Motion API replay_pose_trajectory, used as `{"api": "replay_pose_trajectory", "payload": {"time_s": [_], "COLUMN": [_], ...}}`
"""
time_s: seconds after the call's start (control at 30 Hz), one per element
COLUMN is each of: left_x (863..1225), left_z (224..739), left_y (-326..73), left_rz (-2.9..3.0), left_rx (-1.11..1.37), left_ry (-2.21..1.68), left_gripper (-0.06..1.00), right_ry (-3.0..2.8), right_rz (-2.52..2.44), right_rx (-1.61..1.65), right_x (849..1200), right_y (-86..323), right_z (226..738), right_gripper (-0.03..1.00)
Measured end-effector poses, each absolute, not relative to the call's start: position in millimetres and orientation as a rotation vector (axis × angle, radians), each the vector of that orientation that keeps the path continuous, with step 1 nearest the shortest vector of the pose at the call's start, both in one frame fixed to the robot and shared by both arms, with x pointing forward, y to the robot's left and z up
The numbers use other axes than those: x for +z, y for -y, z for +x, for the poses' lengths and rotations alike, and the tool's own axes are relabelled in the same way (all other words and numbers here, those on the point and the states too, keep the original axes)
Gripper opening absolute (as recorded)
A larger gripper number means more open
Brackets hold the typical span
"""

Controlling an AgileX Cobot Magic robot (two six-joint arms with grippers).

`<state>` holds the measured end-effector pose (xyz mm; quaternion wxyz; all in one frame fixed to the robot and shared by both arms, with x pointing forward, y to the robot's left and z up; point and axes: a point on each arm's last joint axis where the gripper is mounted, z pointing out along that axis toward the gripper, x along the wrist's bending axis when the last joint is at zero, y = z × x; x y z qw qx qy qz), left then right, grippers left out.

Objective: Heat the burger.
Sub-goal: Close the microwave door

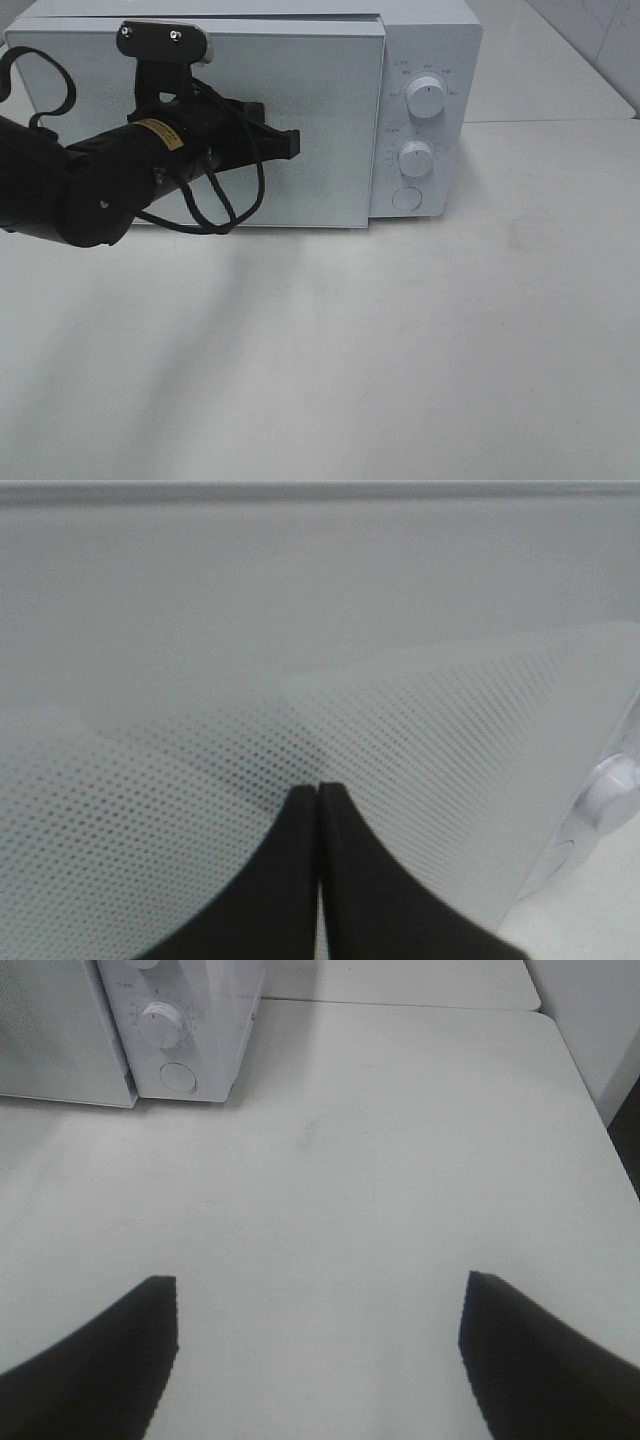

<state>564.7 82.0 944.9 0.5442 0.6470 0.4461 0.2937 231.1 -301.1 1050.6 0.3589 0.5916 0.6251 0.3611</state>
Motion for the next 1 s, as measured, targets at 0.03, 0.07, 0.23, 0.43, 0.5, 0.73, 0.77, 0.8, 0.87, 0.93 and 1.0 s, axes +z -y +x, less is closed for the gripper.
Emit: {"api": "replay_pose_trajectory", "payload": {"time_s": [0.03,0.07,0.23,0.43,0.5,0.73,0.77,0.8,0.87,0.93,1.0], "left_x": [944.3,943.5,941.4,946.0,946.3,951.2,951.2,957.8,961.7,967.2,970.7], "left_z": [568.7,571.9,576.0,581.5,581.8,580.1,580.1,578.7,578.7,578.4,573.9], "left_y": [-78.3,-73.9,-62.9,-54.7,-54.1,-53.4,-53.4,-54.5,-55.8,-58.7,-63.1], "left_rz": [1.539,1.555,1.595,1.599,1.601,1.62,1.62,1.627,1.626,1.639,1.713], "left_rx": [0.695,0.686,0.664,0.667,0.668,0.655,0.655,0.64,0.631,0.614,0.556], "left_ry": [-1.055,-1.049,-1.025,-0.982,-0.976,-0.977,-0.977,-0.998,-1.016,-1.045,-1.104], "left_gripper": [0.0,0.0,0.0,0.0,0.0,0.0,0.0,0.0,0.0,0.0,0.11], "right_ry": [-1.612,-1.612,-1.612,-1.612,-1.612,-1.612,-1.612,-1.612,-1.612,-1.612,-1.612], "right_rz": [1.526,1.526,1.526,1.526,1.526,1.526,1.526,1.526,1.526,1.526,1.526], "right_rx": [0.931,0.931,0.931,0.931,0.931,0.931,0.931,0.931,0.931,0.931,0.931], "right_x": [1050.6,1050.6,1050.6,1050.6,1050.6,1050.6,1050.6,1050.6,1050.6,1050.6,1050.6], "right_y": [301.1,301.1,301.1,301.1,301.1,301.1,301.1,301.1,301.1,301.1,301.1], "right_z": [231.1,231.1,231.1,231.1,231.1,231.1,231.1,231.1,231.1,231.1,231.1], "right_gripper": [0.75,0.75,0.75,0.75,0.75,0.75,0.75,0.75,0.75,0.75,0.75]}}
